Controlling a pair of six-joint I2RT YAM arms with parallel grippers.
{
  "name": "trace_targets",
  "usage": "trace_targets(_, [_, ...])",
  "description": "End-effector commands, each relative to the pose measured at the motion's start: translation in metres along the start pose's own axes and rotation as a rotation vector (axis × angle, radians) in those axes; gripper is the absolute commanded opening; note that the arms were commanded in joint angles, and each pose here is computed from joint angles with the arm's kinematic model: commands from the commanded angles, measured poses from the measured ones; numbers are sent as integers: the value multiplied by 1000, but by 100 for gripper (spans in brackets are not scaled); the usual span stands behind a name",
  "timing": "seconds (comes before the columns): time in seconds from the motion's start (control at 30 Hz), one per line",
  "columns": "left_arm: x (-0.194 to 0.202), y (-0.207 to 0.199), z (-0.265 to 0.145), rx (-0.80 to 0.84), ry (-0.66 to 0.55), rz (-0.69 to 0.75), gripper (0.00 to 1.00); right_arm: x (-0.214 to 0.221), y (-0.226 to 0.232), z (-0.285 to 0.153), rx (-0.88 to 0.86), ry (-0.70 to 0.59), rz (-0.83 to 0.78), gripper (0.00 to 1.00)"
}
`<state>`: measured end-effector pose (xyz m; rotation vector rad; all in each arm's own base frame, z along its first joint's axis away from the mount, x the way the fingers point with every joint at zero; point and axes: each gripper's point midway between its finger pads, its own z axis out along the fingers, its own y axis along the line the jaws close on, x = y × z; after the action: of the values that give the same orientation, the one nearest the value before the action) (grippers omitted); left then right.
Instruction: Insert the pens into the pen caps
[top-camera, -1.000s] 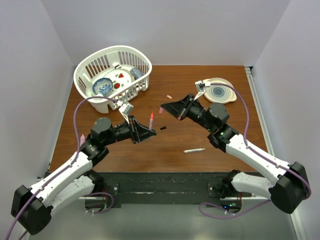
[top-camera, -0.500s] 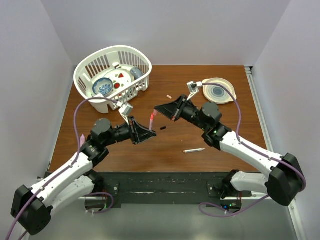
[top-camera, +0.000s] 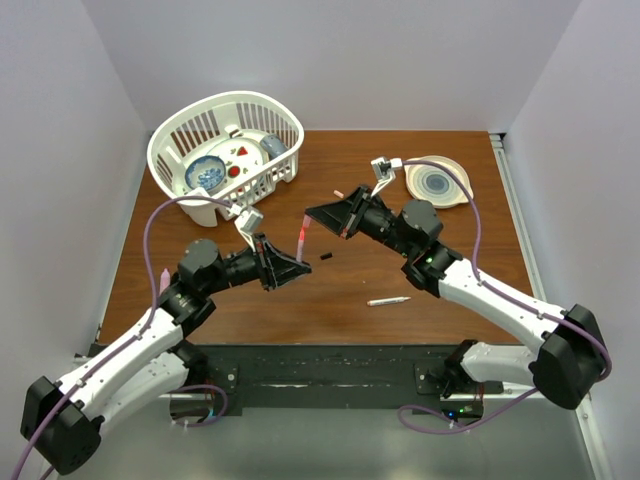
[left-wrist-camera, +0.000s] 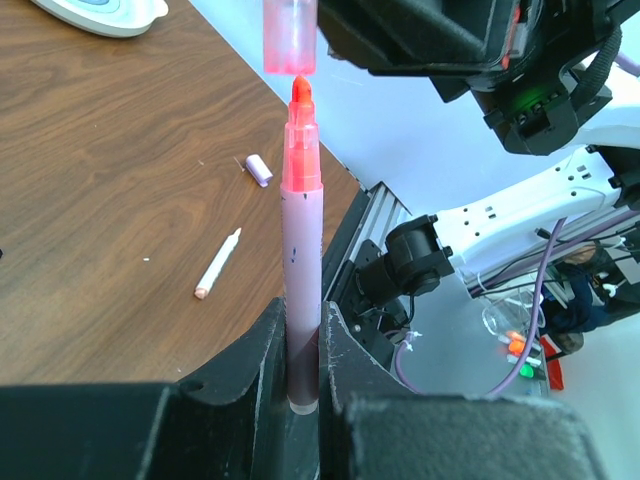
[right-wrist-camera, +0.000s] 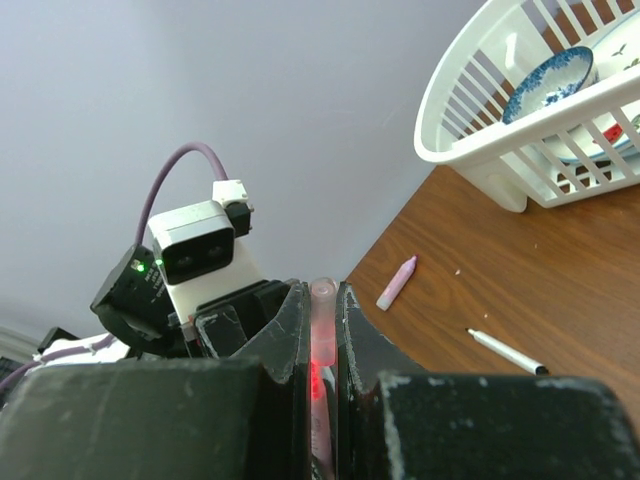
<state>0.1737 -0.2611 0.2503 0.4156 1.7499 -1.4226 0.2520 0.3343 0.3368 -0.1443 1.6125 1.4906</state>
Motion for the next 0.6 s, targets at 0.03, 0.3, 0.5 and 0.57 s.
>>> trace_targets(0.03, [2, 0, -2, 4, 1, 27, 0, -23, 27, 4, -56, -52, -59, 0])
trace_targets(0.3, [1, 1, -2, -2, -4, 31, 0, -13, 24, 4, -62, -18, -50, 0])
trace_targets(0.5, [-1, 0, -2, -4, -7, 37, 0, -5, 19, 5, -49, 11, -62, 0])
trace_targets(0.57, [-1, 1, -2, -6, -8, 38, 0, -1, 17, 7, -46, 25, -60, 0])
